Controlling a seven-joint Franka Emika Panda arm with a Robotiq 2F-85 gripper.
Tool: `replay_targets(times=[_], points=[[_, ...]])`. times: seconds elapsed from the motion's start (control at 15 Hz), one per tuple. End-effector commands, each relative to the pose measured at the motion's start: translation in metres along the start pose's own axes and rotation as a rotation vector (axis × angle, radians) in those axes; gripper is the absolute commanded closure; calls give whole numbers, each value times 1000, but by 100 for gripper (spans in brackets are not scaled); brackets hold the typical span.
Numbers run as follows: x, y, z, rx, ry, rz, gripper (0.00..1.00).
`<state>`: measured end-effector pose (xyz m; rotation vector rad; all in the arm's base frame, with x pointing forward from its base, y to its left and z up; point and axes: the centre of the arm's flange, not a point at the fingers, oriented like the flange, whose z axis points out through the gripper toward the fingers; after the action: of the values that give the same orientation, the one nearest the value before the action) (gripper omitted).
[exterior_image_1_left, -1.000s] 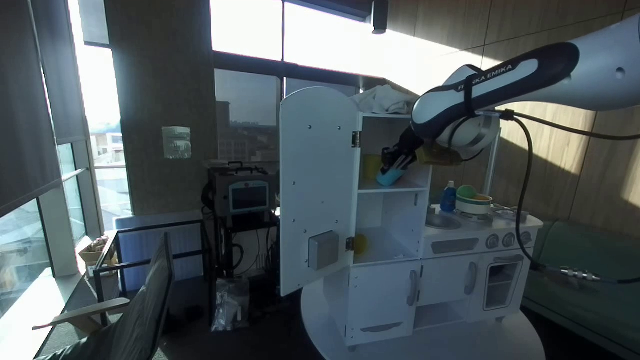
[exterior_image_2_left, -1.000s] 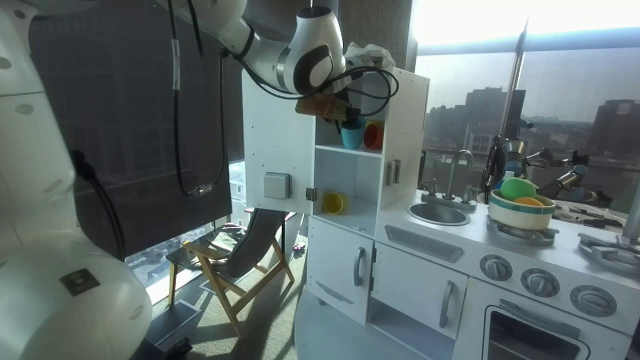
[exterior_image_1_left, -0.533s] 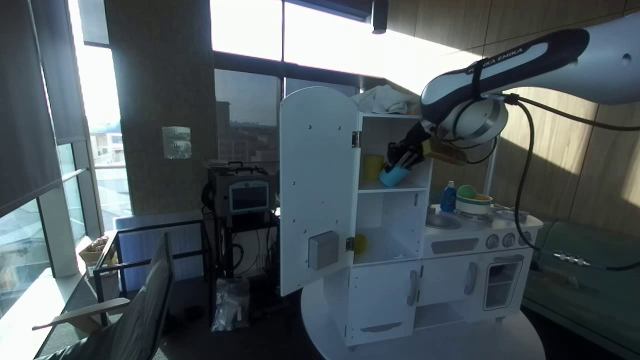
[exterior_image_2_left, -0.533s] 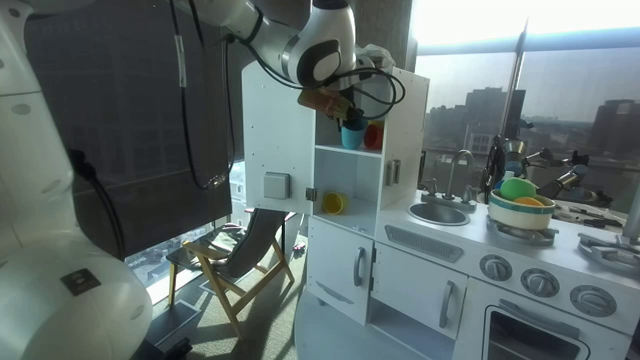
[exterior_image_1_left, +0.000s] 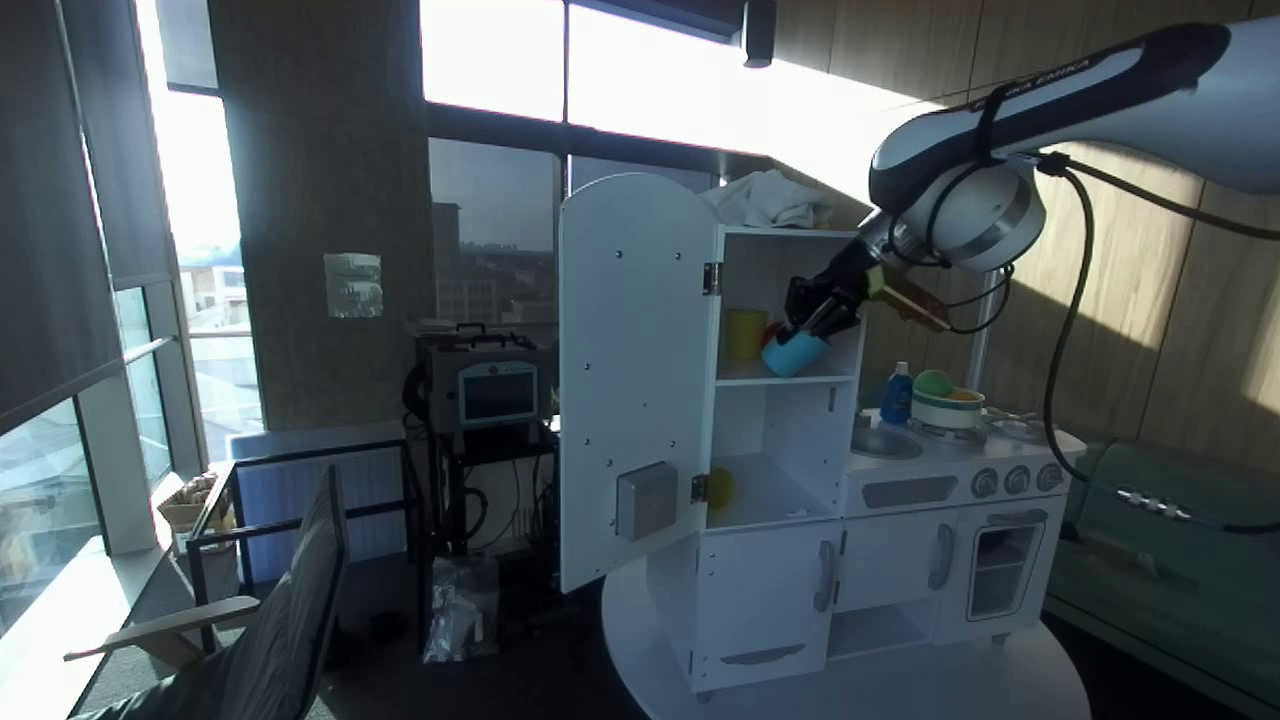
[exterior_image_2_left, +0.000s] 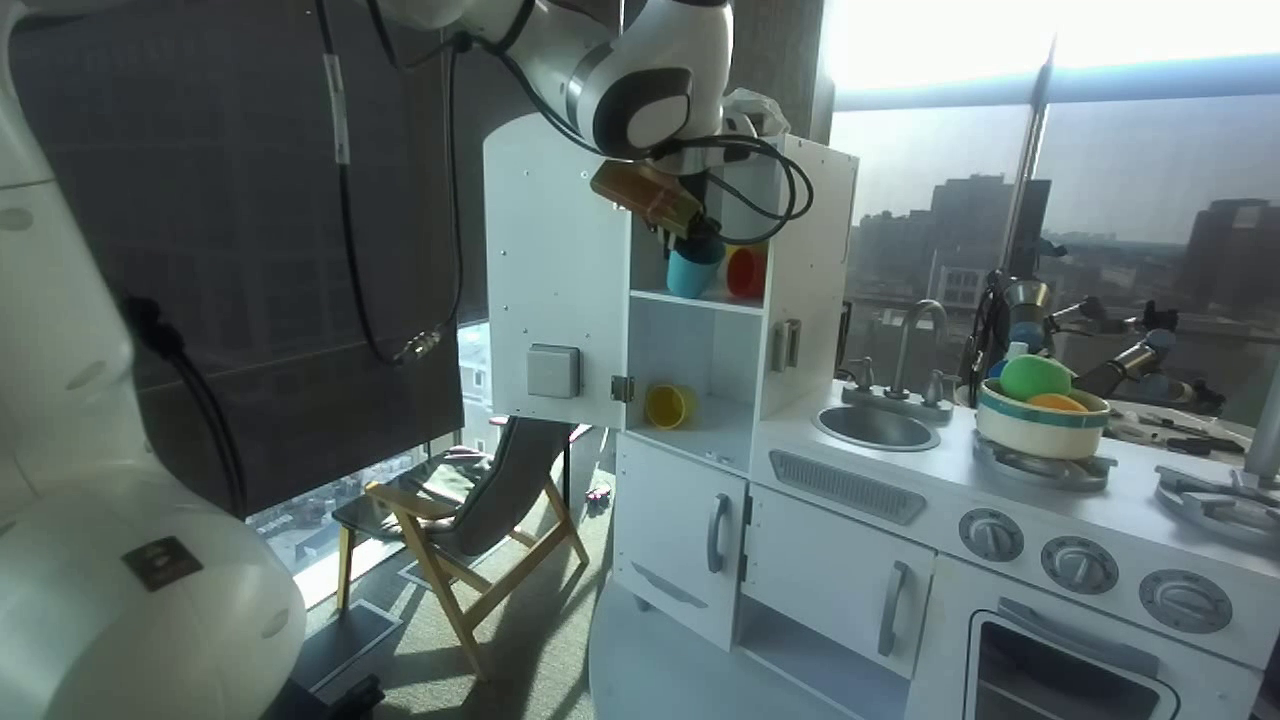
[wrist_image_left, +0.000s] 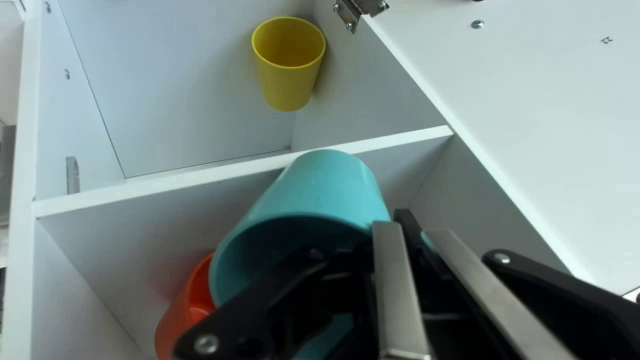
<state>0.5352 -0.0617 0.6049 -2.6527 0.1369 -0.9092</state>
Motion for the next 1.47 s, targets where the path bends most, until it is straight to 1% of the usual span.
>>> replay_targets(times=[0.0, 0.2, 0.33, 0.47, 0.6, 0.87, 1.0, 1.13, 1.33, 1.4], points=[[-14, -3, -23, 40, -29, -15, 91], [-26, -2, -42, 52, -70, -16, 91], [-34, 3, -56, 44, -94, -12, 90], [-39, 13, -69, 38, -110, 5, 90], [-45, 30, -82, 36, -111, 39, 91], [-47, 75, -97, 25, -99, 143, 91], [-42, 98, -101, 9, -67, 190, 91], [-33, 114, -98, -28, -26, 223, 92], [-13, 128, -87, -86, 15, 244, 92], [-6, 132, -81, -124, 31, 242, 92]])
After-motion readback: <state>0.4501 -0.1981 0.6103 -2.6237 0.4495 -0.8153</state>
